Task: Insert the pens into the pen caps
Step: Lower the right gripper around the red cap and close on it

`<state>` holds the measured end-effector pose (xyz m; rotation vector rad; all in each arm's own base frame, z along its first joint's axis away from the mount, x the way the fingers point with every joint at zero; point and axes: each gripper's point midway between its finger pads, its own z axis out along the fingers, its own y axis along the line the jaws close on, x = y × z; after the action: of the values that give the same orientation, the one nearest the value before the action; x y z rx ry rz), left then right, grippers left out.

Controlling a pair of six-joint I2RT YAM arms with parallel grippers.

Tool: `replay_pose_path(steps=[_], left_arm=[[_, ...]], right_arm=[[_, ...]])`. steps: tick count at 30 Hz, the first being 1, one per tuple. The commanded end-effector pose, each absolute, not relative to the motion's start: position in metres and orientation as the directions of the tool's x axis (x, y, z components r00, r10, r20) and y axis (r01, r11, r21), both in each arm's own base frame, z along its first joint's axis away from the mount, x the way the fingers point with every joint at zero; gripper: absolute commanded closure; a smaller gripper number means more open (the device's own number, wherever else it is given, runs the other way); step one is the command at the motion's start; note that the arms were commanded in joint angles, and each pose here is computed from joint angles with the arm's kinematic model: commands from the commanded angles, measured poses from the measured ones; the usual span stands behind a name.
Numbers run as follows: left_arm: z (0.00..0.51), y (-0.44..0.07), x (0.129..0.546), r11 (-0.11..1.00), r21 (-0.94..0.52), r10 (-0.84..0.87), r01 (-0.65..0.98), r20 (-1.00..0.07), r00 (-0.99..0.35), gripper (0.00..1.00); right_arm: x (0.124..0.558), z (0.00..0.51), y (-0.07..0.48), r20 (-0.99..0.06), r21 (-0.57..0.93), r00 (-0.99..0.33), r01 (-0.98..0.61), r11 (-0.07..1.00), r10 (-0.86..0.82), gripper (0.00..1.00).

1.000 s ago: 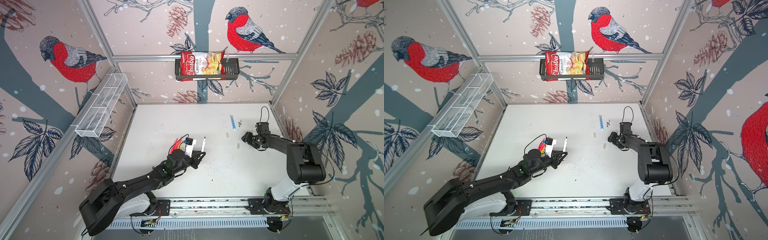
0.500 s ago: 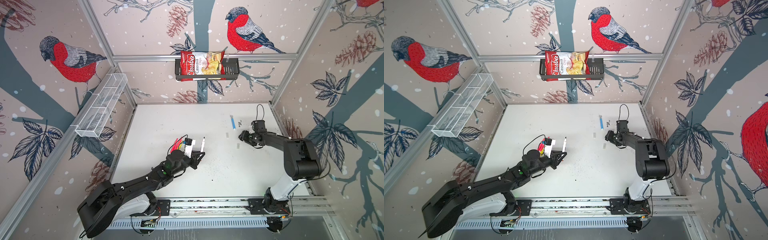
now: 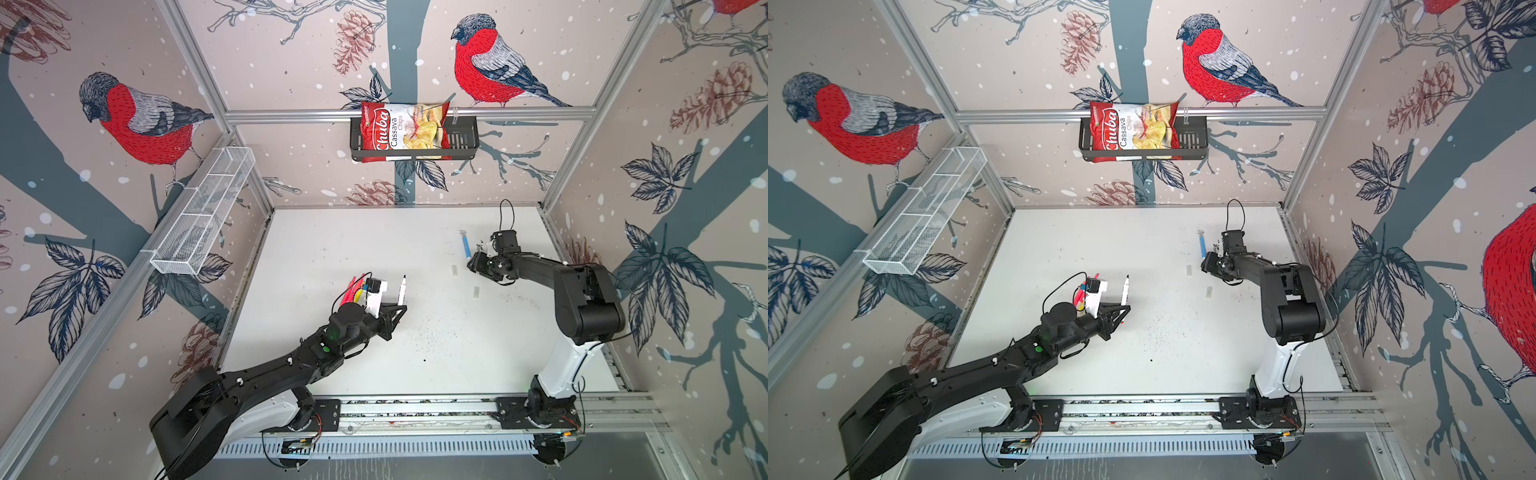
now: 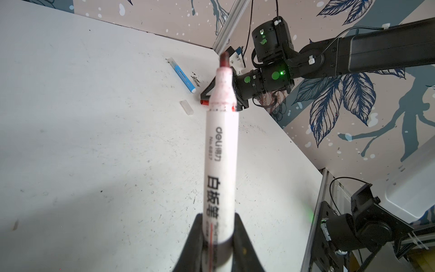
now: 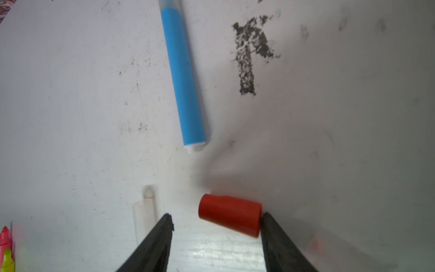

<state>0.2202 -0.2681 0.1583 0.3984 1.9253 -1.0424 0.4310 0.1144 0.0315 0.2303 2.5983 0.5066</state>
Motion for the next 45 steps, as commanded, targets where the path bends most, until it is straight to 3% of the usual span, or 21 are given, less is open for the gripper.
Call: replay_pose_path(steps=[1,25,35,45], left_arm=[[0.168,-0.266,0.223,0.595,-0.498,-0.150,0.631,-0.840,-0.521,1.00],[0.170,-0.260,0.225,0.608,-0.490,-0.161,0.624,-0.846,-0.508,1.00],[0.172,-0.260,0.226,0.607,-0.488,-0.160,0.627,-0.848,-0.505,1.00],[0.170,-0.257,0.225,0.611,-0.490,-0.164,0.621,-0.847,-0.506,1.00]], right_arm=[[0.427,0.022,0.113,-0.388,0.354,-0.891,0.089,0.931,0.233,0.39],[0.439,0.051,0.110,-0.491,0.220,-0.826,0.190,0.957,0.277,0.39],[0.419,0.041,0.153,-0.421,0.338,-0.879,0.077,0.938,0.224,0.39],[0.423,0.025,0.142,-0.399,0.320,-0.886,0.107,0.941,0.236,0.39]])
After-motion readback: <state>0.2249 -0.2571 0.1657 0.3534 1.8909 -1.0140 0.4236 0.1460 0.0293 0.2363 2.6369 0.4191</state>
